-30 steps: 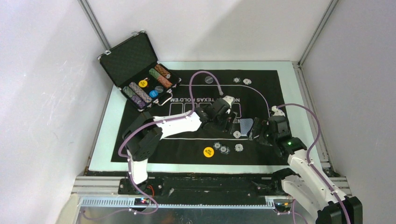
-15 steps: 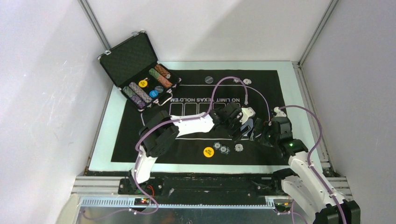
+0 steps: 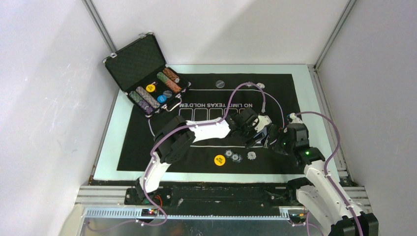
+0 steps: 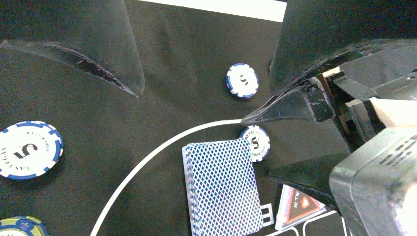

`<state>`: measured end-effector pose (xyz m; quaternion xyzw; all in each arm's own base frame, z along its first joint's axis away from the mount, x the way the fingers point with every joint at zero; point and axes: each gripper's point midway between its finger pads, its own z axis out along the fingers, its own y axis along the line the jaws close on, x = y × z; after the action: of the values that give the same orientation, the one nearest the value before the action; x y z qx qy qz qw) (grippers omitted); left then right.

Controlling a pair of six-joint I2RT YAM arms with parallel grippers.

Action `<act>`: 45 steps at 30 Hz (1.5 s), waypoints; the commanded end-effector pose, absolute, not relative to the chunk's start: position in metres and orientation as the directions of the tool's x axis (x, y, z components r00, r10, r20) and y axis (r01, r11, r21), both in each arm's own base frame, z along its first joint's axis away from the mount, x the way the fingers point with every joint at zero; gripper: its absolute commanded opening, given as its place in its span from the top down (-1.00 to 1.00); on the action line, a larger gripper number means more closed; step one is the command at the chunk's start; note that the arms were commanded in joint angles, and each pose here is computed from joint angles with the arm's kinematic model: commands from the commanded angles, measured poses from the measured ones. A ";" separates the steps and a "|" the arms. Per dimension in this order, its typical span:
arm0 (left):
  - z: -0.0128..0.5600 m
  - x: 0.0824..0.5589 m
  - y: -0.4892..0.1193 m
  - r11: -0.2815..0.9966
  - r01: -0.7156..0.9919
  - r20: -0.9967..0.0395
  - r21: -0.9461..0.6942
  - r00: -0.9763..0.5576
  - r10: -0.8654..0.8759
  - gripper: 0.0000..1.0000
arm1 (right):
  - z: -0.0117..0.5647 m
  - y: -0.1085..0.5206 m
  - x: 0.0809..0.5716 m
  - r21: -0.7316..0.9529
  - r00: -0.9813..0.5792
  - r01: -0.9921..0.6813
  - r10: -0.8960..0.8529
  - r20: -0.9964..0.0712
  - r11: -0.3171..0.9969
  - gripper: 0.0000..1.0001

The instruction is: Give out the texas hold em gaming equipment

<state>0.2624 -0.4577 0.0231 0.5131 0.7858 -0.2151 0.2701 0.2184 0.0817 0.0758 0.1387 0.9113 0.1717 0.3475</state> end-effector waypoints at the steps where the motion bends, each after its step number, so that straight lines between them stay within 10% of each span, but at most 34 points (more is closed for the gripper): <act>1: 0.022 0.267 -0.463 0.387 0.921 -0.639 -0.046 -0.325 0.698 -0.40 | 0.082 0.084 0.224 0.429 -0.699 0.117 0.381 -0.605 0.896 -0.98; 25: -0.021 0.223 -0.415 0.352 0.933 -0.447 0.078 -0.283 0.849 -0.20 | 0.085 0.081 0.224 0.430 -0.685 0.124 0.391 -0.615 0.894 -0.98; 45: 0.001 0.228 -0.425 0.394 0.916 -0.531 0.072 -0.299 0.793 0.38 | 0.086 0.078 0.224 0.430 -0.671 0.133 0.400 -0.624 0.893 -0.98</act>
<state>0.2468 -0.4554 0.0203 0.5238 0.7820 -0.1608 0.2972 0.2138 0.0797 0.0763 0.1430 0.9087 0.1752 0.3509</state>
